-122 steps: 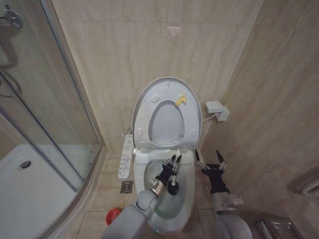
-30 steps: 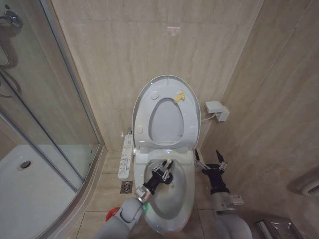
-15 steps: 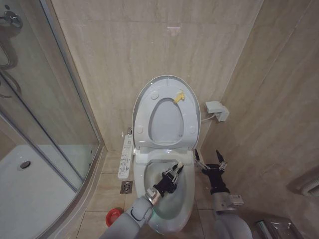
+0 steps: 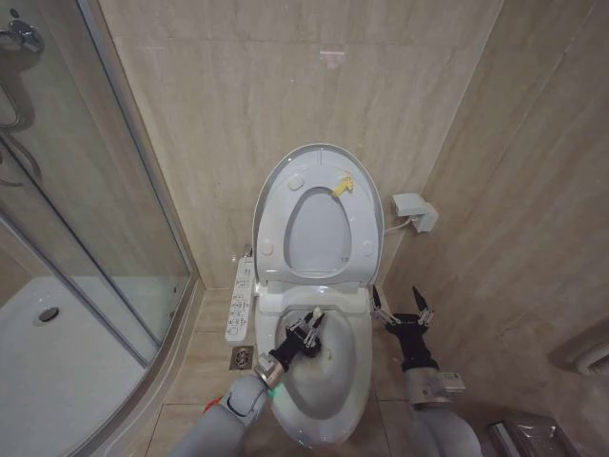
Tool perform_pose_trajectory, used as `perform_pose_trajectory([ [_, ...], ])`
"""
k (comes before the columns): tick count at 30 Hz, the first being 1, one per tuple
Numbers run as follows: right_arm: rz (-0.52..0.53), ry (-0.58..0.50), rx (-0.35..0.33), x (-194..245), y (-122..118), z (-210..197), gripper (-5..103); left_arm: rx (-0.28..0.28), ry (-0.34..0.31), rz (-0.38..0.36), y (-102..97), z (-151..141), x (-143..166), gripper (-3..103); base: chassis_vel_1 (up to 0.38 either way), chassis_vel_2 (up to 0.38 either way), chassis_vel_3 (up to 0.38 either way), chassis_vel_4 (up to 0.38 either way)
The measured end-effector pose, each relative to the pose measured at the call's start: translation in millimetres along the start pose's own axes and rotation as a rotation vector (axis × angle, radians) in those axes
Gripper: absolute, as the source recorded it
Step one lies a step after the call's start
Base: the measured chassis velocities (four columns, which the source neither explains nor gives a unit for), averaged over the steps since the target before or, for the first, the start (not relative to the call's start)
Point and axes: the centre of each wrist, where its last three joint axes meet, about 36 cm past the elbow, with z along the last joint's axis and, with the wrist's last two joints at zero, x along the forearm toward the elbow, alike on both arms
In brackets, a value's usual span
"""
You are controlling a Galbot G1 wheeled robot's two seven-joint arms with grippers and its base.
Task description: Open the toilet lid, clean the toilet bowl with a toilet brush, close the toilet lid, and flush.
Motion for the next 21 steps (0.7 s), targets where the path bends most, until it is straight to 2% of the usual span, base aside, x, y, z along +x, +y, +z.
perform_pose_trajectory([
  [4,0.000,0.000,0.000,0,0,0,100,0.012,-0.037,0.023,-18.9,-7,-14,21,0.000,0.000,0.000,0.000],
  [10,0.000,0.000,0.000,0,0,0,100,0.044,-0.026,0.031,-30.3,1,-18,21,0.000,0.000,0.000,0.000],
  [14,0.000,0.000,0.000,0,0,0,100,0.051,0.008,0.020,-26.0,12,-11,21,0.000,0.000,0.000,0.000],
  [17,0.000,0.000,0.000,0,0,0,100,0.023,0.023,0.001,-13.5,21,-4,21,0.000,0.000,0.000,0.000],
  [21,0.000,0.000,0.000,0,0,0,100,0.015,0.005,0.002,-12.9,15,-7,21,0.000,0.000,0.000,0.000],
])
